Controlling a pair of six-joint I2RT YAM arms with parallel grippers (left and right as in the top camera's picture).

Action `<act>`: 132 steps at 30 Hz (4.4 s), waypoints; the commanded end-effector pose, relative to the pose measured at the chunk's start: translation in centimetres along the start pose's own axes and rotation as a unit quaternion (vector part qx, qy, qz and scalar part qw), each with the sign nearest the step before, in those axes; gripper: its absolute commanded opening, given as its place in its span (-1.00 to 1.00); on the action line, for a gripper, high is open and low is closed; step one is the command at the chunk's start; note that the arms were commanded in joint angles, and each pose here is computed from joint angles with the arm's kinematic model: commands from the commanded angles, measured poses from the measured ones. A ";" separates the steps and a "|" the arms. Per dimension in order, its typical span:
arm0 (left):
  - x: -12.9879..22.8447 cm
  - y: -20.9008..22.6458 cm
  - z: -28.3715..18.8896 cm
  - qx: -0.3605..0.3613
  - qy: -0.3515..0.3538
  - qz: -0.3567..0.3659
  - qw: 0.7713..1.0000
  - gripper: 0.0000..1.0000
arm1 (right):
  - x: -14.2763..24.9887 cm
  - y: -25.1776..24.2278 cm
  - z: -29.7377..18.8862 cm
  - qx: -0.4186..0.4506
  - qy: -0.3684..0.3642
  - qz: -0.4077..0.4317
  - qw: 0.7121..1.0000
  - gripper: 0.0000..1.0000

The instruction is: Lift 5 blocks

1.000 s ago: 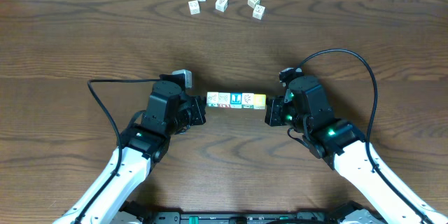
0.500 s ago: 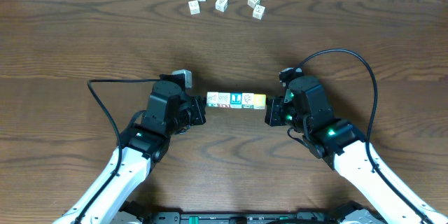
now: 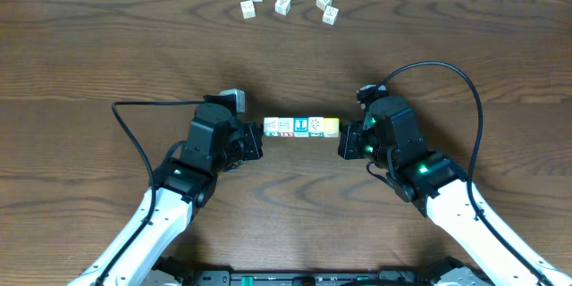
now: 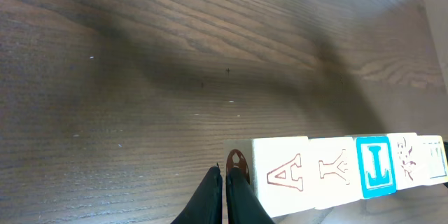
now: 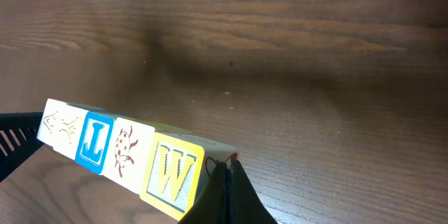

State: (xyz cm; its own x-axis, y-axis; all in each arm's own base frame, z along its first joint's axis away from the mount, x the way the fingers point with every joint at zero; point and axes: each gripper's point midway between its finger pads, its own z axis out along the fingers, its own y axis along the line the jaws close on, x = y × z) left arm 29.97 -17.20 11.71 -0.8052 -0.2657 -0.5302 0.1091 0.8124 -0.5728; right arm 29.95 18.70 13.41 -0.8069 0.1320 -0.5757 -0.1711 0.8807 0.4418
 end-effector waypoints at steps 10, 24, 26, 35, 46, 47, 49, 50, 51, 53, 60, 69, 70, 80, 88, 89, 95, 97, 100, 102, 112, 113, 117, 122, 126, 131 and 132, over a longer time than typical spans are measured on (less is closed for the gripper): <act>1.6 -6.8 -1.3 0.143 0.057 0.029 0.988 -0.86 | 2.4 7.6 -1.3 -0.160 0.068 -0.025 0.985 -0.97; 1.6 -6.8 -1.3 0.143 0.057 0.029 0.988 -0.86 | 2.4 7.6 -1.3 -0.160 0.068 -0.025 0.985 -0.97; 1.6 -6.8 -1.3 0.143 0.057 0.029 0.988 -0.85 | 2.4 7.6 -1.3 -0.160 0.068 -0.025 0.984 -0.97; 1.8 -6.7 -1.3 0.141 0.059 0.028 0.988 -0.86 | 2.4 7.5 -1.2 -0.155 0.066 -0.026 0.985 -0.97; 2.4 -6.1 -0.9 0.129 0.073 0.021 0.989 -0.86 | 2.8 6.9 -0.3 -0.143 0.076 -0.022 0.987 -0.97; 2.4 -6.1 -0.9 0.128 0.074 0.021 0.989 -0.86 | 2.9 6.9 -0.2 -0.142 0.078 -0.022 0.987 -0.97; 2.5 -6.0 -0.9 0.128 0.075 0.021 0.989 -0.86 | 3.1 6.8 0.1 -0.139 0.083 -0.021 0.987 -0.97; 2.5 -6.0 -0.8 0.127 0.075 0.021 0.989 -0.86 | 3.2 6.7 0.2 -0.138 0.085 -0.020 0.987 -0.97; 2.5 -6.0 -0.8 0.127 0.075 0.020 0.989 -0.86 | 3.3 6.6 0.3 -0.137 0.087 -0.019 0.987 -0.97; 2.5 -6.0 -0.8 0.126 0.076 0.020 0.989 -0.86 | 3.5 6.6 0.5 -0.136 0.090 -0.018 0.986 -0.97; 2.9 -5.6 -0.7 0.120 0.084 0.016 0.989 -0.86 | 3.3 6.7 0.6 -0.139 0.086 -0.019 0.986 -0.98; 3.0 -5.6 -0.6 0.119 0.086 0.015 0.989 -0.86 | 3.3 6.8 0.6 -0.142 0.089 -0.011 0.986 -0.98; 3.0 -5.5 -0.6 0.118 0.086 0.015 0.989 -0.86 | 3.3 6.8 0.6 -0.142 0.089 -0.009 0.986 -0.97; 3.9 -5.9 -0.2 0.111 0.093 0.027 0.989 -0.85 | 4.1 7.6 0.5 -0.145 0.098 -0.015 0.984 -0.97; 4.0 -5.9 -0.2 0.110 0.095 0.026 0.989 -0.86 | 4.7 7.5 0.5 -0.139 0.108 -0.014 0.984 -0.97; 4.0 -5.9 -0.2 0.110 0.095 0.026 0.989 -0.86 | 4.8 7.4 0.5 -0.138 0.109 -0.013 0.984 -0.97; 4.1 -5.3 -0.1 0.095 0.096 0.023 0.991 -0.86 | 5.0 7.3 0.5 -0.136 0.113 -0.013 0.984 -0.98; 4.1 -5.3 -0.1 0.095 0.096 0.023 0.991 -0.86 | 5.0 7.3 0.5 -0.136 0.113 -0.013 0.984 -0.98; 4.2 -5.3 -0.1 0.095 0.097 0.022 0.991 -0.86 | 5.1 7.2 0.5 -0.134 0.116 -0.012 0.984 -0.97; 4.2 -5.3 -0.1 0.095 0.097 0.022 0.991 -0.86 | 5.2 7.2 0.5 -0.132 0.117 -0.011 0.984 -0.97; 4.4 -5.0 0.2 0.091 0.102 0.020 0.990 -0.86 | 5.3 7.1 0.5 -0.129 0.122 0.008 0.984 -0.97; 4.4 -5.0 0.2 0.090 0.103 0.019 0.990 -0.86 | 5.4 7.0 0.6 -0.128 0.123 0.010 0.984 -0.97; 4.7 -4.7 0.6 0.085 0.110 0.014 0.990 -0.85 | 5.9 6.7 1.2 -0.121 0.135 0.018 0.983 -0.97; 4.7 -4.6 0.6 0.084 0.111 0.013 0.990 -0.85 | 6.5 7.1 2.0 -0.136 0.152 0.020 0.979 -0.97; 4.7 -4.6 0.6 0.084 0.111 0.013 0.990 -0.86 | 6.6 7.6 2.3 -0.144 0.154 0.018 0.977 -0.97; 4.8 -4.6 0.7 0.083 0.112 0.013 0.990 -0.86 | 6.7 7.9 2.3 -0.146 0.153 0.015 0.977 -0.97; 4.8 -4.5 0.7 0.083 0.113 0.012 0.990 -0.86 | 6.8 7.9 2.3 -0.146 0.153 0.015 0.977 -0.97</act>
State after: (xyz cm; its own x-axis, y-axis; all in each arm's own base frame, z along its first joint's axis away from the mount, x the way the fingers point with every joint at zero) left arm 28.63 -16.76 8.39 -0.8574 -0.2331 -0.4589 0.0369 0.8614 -0.5065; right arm 29.67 19.46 8.18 -0.8773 0.1511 -0.4556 -0.0573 0.9094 0.4119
